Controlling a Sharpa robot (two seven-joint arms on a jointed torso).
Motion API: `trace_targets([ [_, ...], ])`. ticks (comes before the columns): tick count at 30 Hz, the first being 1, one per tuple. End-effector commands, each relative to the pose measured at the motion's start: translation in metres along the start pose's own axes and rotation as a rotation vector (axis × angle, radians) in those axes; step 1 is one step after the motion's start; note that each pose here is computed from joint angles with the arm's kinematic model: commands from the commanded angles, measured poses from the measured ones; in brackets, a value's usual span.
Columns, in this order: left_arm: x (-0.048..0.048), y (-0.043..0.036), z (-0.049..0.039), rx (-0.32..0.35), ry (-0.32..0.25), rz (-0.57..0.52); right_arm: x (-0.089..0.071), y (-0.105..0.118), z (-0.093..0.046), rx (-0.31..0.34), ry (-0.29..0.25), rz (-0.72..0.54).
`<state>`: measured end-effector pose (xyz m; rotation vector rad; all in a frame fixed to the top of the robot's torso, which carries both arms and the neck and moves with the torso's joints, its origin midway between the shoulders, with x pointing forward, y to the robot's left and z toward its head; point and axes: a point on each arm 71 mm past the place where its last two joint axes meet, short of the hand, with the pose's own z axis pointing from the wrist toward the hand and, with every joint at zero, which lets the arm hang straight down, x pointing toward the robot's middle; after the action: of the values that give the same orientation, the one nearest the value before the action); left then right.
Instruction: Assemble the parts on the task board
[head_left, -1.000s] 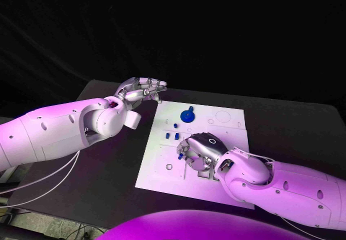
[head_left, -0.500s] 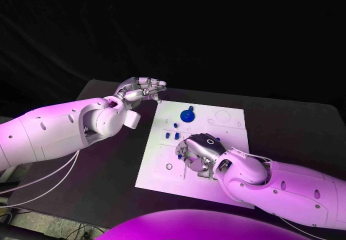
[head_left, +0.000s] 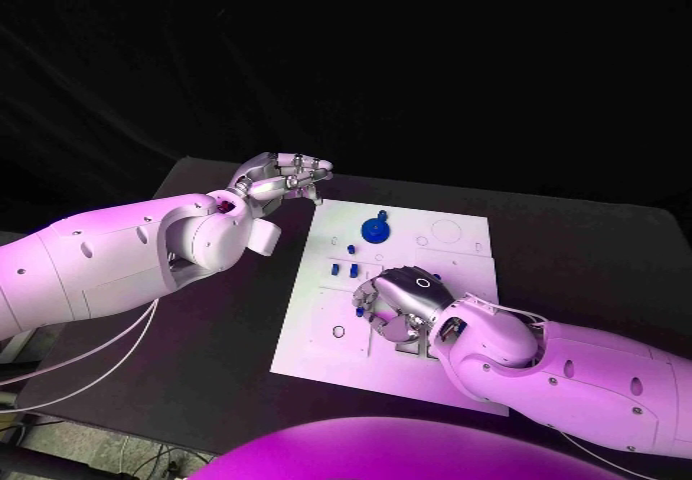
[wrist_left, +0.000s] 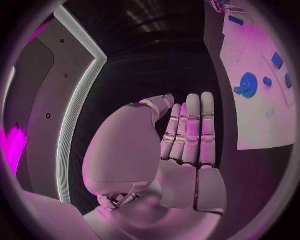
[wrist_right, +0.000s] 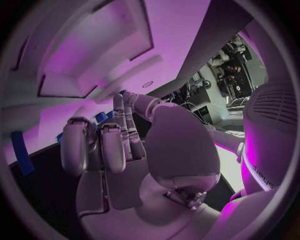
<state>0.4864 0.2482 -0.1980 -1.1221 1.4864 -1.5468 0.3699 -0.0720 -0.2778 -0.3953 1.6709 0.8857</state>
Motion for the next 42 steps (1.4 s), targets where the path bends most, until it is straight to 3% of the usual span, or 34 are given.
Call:
trace_targets([
  [1, 0.002, -0.0008, 0.0005, 0.006, 0.019, -0.003, 0.0, -0.002, -0.002, 0.002, -0.018, 0.007],
  [11, 0.0015, -0.0006, 0.001, 0.007, 0.02, 0.001, -0.013, -0.006, -0.014, 0.015, -0.085, 0.026],
  [18, 0.0015, -0.0007, 0.0009, 0.009, 0.024, 0.008, -0.042, -0.017, -0.028, 0.054, -0.113, 0.034],
  [22, 0.001, -0.0008, 0.0006, 0.009, 0.024, 0.009, -0.065, -0.038, -0.036, 0.137, -0.065, 0.014],
  [28, 0.0016, -0.0007, 0.0008, 0.009, 0.028, 0.008, -0.084, -0.066, -0.048, 0.232, 0.004, -0.041],
  [42, 0.0, -0.0008, 0.0006, 0.012, 0.021, 0.011, -0.08, -0.084, -0.053, 0.271, 0.069, -0.076],
])
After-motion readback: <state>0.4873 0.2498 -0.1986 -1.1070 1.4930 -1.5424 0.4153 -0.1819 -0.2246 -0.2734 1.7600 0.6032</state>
